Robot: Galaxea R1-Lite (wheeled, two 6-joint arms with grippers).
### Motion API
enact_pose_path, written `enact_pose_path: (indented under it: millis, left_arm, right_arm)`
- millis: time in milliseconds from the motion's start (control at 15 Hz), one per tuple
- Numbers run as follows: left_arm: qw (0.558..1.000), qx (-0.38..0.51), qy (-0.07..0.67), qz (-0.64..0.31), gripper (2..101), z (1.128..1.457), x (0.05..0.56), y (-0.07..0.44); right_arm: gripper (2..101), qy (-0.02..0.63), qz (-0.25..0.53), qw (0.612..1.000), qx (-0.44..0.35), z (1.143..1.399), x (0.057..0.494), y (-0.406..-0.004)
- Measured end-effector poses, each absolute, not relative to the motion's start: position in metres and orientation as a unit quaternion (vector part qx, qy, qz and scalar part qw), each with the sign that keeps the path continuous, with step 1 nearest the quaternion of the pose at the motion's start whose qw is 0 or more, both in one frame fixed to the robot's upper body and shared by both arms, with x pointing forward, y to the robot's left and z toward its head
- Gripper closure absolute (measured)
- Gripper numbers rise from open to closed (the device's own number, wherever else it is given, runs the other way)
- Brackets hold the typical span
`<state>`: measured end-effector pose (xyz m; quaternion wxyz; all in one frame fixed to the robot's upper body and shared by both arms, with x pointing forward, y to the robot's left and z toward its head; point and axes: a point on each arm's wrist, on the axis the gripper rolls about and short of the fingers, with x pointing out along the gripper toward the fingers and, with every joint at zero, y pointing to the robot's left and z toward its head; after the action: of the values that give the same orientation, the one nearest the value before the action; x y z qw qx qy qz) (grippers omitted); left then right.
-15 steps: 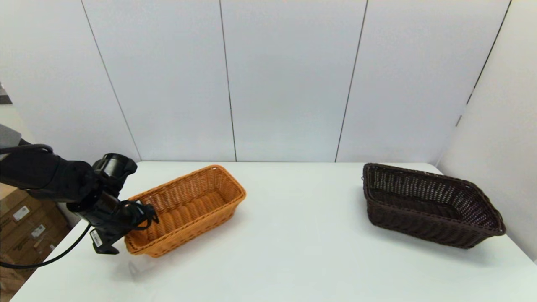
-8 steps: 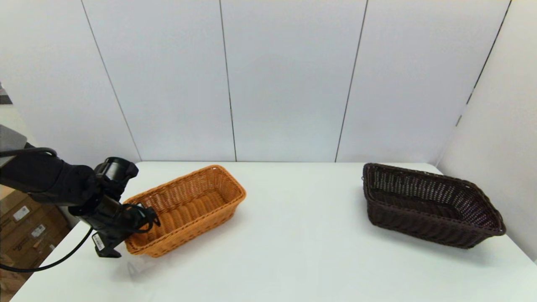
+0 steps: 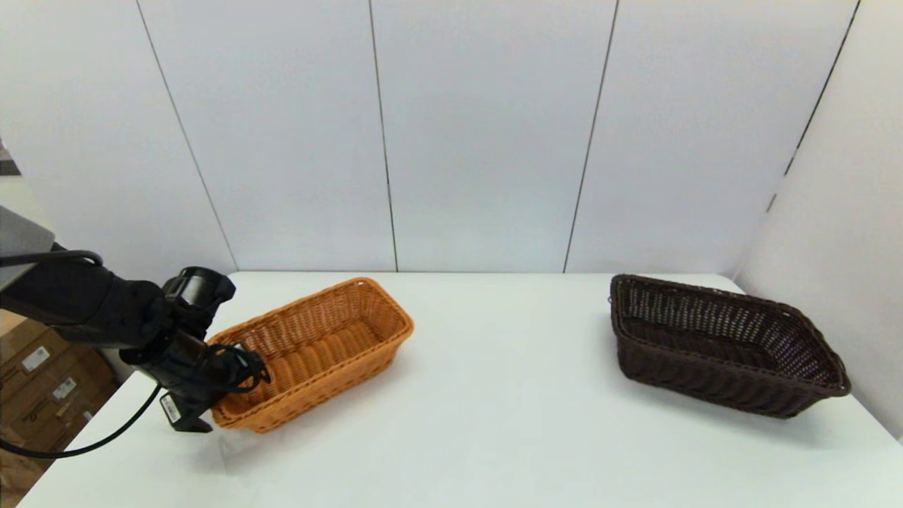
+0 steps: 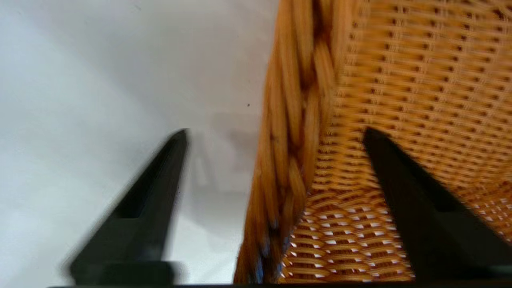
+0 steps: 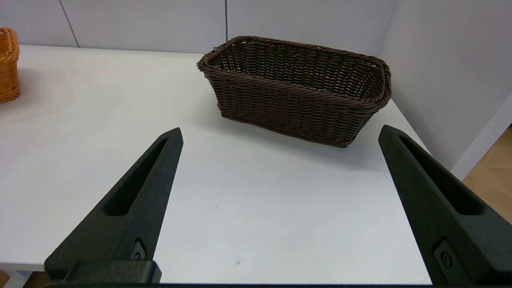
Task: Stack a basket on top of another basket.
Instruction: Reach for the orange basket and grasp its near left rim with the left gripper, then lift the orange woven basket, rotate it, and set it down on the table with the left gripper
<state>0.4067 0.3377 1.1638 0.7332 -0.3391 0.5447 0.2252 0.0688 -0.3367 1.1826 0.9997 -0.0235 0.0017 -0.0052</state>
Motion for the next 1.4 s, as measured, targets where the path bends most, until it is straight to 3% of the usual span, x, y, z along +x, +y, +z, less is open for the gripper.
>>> enact_pose_path:
  millis: [333,467,867,1400]
  left_arm:
    - [0.726,-0.346,0.552,0.221,56.7,1.16,0.408,0.338]
    - [0.724,-0.348,0.552,0.223,78.2,1.158,0.41,0.338]
    - [0.721,-0.355,0.556,0.211,78.3,1.158,0.411,0.336]
    - [0.764,-0.331,0.551,0.066,79.4,1.195,0.411,0.313]
  right_arm:
    - [5.2,0.002,-0.005,1.0,-0.024,1.183,0.069,-0.337]
    - [5.2,0.002,-0.005,1.0,-0.024,1.183,0.069,-0.337]
    - [5.2,0.002,-0.005,1.0,-0.024,1.183,0.069,-0.337]
    - [5.2,0.002,-0.005,1.0,-0.024,1.183,0.069,-0.337]
